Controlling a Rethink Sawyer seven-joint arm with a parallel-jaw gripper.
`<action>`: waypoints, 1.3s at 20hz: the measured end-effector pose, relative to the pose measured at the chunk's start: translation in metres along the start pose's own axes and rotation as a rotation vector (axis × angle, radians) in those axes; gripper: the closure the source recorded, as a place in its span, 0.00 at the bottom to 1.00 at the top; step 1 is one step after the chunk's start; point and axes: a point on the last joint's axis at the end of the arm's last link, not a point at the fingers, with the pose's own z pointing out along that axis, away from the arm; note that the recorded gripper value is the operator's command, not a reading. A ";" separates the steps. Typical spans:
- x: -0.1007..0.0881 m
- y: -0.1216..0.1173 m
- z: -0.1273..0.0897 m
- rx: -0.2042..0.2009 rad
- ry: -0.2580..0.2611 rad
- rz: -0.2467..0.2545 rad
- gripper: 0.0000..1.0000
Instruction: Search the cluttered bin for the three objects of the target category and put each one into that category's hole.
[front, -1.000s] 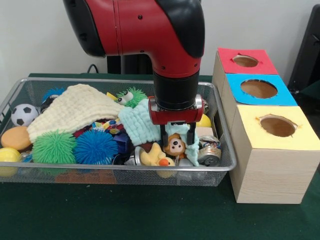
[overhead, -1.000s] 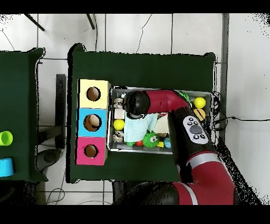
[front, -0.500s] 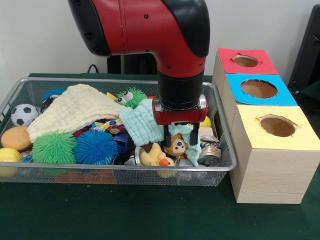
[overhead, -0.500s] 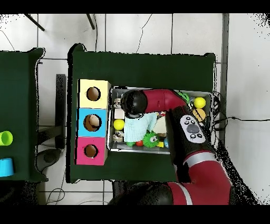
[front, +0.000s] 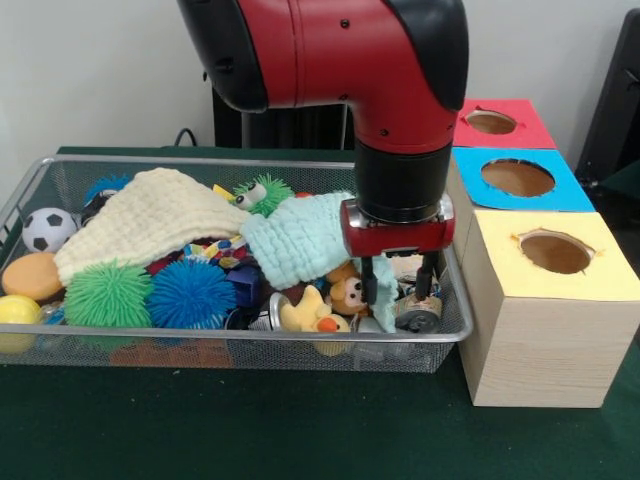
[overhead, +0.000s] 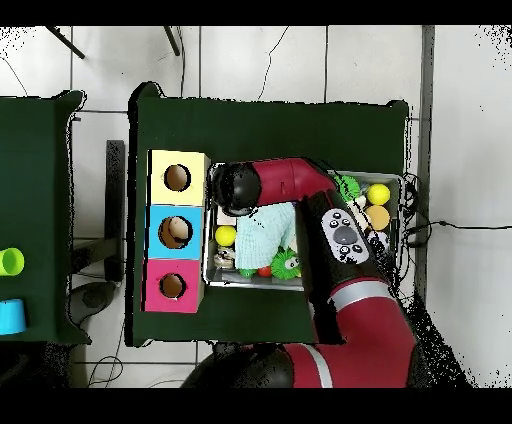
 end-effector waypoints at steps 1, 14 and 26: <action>0.000 0.003 0.000 0.000 0.000 -0.005 0.00; -0.002 0.018 -0.001 -0.010 0.000 -0.012 0.00; 0.003 -0.029 0.007 -0.026 0.014 0.072 0.00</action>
